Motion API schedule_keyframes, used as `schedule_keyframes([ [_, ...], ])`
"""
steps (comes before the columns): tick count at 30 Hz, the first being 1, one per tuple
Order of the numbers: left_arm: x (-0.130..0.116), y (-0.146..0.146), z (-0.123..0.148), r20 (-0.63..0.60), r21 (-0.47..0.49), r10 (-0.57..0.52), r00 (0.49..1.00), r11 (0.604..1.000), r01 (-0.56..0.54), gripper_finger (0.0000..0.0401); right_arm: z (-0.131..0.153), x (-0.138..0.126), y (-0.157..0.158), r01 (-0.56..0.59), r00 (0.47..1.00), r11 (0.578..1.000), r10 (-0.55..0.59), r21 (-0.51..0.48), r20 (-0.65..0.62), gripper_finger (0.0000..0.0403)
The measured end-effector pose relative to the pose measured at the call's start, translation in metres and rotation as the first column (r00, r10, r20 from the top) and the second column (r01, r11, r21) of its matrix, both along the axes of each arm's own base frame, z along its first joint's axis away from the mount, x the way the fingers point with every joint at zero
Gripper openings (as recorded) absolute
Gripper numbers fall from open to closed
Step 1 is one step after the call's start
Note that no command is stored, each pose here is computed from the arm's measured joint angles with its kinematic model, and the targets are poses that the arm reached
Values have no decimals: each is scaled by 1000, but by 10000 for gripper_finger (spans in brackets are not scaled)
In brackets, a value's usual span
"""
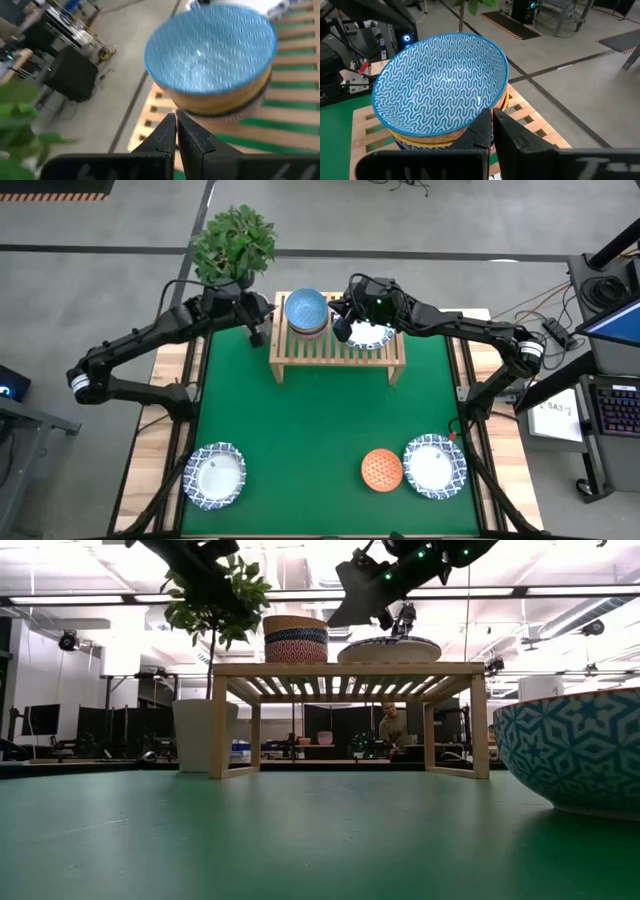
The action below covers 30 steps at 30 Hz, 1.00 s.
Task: Place and stack bowls onto a shelf
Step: Stack the light blue bowl on top of the yellow bowl on the shelf
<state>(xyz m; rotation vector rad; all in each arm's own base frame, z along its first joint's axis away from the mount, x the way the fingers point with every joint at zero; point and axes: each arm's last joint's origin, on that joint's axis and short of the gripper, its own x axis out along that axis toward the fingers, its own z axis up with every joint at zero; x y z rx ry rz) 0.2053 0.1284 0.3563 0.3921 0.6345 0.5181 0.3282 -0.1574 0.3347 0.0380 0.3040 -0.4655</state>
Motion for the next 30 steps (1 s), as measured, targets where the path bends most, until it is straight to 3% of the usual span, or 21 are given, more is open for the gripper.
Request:
schedule_keyframes([
  [16,26,15,-21,-17,-42,-3,1000,999,3,0,1,0,0,5,1000,1000,-5,12,7,9],
  [30,28,16,-22,26,-99,37,999,994,-34,0,4,0,-1,7,999,1000,-7,-4,41,9],
])
